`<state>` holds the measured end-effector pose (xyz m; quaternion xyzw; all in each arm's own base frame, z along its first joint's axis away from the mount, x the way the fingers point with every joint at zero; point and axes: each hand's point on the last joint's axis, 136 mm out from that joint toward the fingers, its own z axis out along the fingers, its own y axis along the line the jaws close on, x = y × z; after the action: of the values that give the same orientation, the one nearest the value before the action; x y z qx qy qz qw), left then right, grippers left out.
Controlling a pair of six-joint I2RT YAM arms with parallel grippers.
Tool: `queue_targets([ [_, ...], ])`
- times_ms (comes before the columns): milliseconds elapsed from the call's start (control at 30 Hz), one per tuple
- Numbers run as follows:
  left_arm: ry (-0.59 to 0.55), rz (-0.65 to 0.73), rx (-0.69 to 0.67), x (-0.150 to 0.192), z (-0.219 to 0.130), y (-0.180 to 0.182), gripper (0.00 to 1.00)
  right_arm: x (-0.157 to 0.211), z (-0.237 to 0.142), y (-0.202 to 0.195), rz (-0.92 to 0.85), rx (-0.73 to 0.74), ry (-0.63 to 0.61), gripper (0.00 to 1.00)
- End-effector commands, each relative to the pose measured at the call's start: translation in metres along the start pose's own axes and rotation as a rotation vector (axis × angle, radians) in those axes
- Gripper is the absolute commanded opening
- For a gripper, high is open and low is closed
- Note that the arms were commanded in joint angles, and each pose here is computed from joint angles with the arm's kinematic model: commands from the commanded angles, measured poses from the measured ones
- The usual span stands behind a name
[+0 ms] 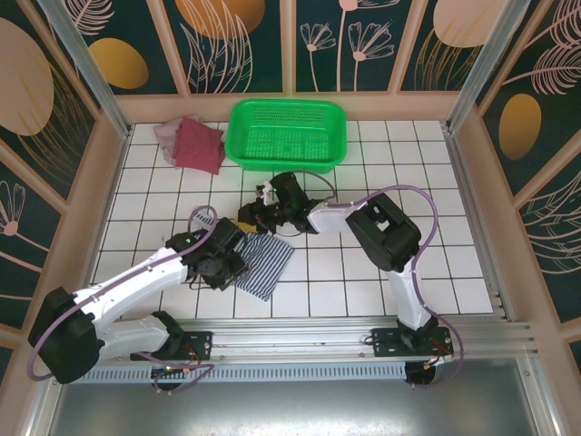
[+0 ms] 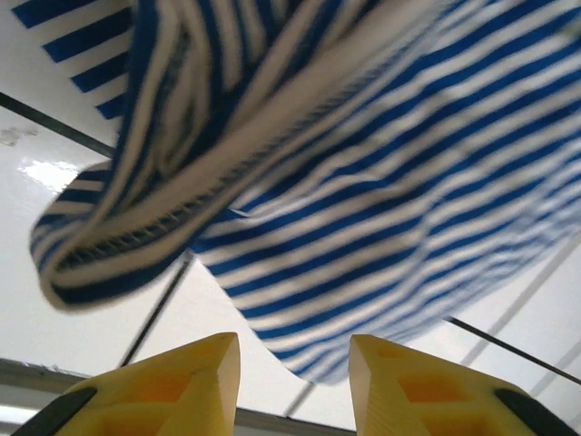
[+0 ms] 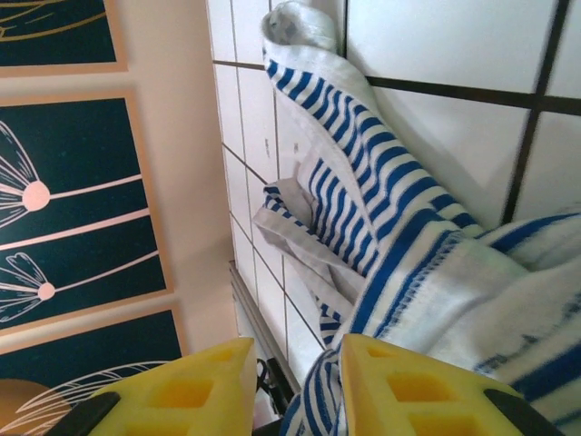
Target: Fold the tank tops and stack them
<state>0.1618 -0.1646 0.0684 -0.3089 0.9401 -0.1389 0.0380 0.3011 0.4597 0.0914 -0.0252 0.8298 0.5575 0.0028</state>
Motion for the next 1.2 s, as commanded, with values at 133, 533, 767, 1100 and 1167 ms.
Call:
queue_targets([
  [133, -0.114, -0.003, -0.059, -0.029, 0.017, 0.022, 0.34, -0.001, -0.056, 0.013, -0.157, 0.079, -0.034, 0.35],
  [533, -0.154, -0.006, -0.154, -0.063, 0.017, 0.040, 0.34, 0.082, -0.089, -0.043, -0.273, 0.264, 0.124, 0.35],
  [767, -0.162, -0.024, -0.147, -0.075, 0.018, 0.047, 0.35, 0.108, -0.085, -0.074, -0.329, 0.356, 0.182, 0.34],
  [1100, -0.150, 0.029, -0.242, -0.091, 0.022, 0.064, 0.40, 0.127, -0.089, -0.096, -0.336, 0.401, 0.230, 0.34],
  [1167, -0.154, 0.049, -0.269, -0.095, 0.017, 0.063, 0.42, 0.121, -0.093, -0.083, -0.353, 0.386, 0.213, 0.34],
])
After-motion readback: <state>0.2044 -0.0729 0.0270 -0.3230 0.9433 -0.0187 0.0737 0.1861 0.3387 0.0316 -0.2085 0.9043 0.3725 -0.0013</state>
